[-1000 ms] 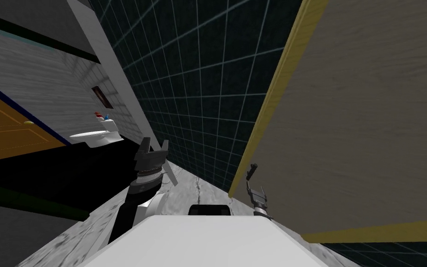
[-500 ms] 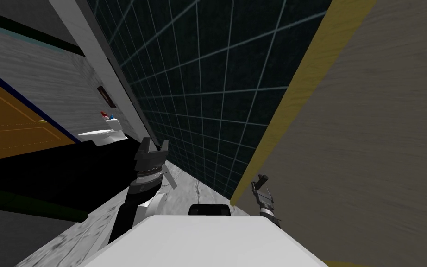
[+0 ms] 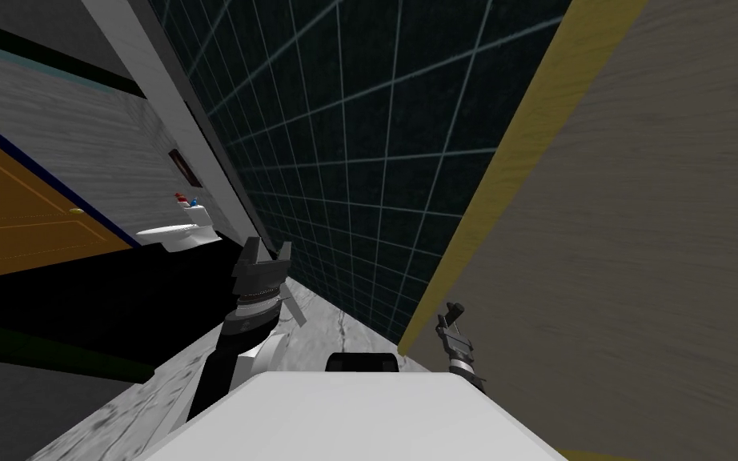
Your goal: Pull the door open
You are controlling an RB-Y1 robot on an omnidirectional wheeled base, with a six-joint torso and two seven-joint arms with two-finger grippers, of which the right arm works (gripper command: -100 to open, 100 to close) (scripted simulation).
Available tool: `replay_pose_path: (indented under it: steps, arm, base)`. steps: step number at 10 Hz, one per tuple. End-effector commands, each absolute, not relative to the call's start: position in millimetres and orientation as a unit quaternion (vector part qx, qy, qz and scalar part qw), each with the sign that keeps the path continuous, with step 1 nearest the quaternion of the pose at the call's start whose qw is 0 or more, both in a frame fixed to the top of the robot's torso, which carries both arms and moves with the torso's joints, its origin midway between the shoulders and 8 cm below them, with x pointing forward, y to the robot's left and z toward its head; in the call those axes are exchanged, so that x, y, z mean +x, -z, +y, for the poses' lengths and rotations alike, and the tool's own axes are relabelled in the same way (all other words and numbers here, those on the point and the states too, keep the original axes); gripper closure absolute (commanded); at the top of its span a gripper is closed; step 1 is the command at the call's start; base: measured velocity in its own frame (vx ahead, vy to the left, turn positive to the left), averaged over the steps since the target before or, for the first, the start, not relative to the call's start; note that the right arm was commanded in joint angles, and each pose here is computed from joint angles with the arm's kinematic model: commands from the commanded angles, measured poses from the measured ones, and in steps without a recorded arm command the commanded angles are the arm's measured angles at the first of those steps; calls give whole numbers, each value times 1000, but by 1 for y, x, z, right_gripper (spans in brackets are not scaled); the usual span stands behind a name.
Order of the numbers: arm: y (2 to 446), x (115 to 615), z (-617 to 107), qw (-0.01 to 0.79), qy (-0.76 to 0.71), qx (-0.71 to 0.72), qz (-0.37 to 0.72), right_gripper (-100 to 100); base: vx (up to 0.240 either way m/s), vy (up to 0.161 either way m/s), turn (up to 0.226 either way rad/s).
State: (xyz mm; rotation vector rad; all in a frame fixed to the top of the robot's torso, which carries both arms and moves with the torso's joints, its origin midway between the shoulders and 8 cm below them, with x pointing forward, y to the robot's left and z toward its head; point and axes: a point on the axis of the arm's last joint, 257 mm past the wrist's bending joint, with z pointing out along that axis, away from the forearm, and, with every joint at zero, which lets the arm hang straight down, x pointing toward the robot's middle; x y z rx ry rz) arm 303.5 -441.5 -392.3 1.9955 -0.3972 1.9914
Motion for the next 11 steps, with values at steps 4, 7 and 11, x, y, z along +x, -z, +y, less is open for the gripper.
replay_pose_path:
  steps: [4,7,11]
  arm:
    - [392,301,-438,138,-694,695,-130,100]
    - [392,296,-432,122,-697,697,-116,100]
    - [391,289,-423,99,-700,700,-99,100]
  base:
    - [-63,0,46]
    - [-200,-15,99]
    - [-208,-2,102]
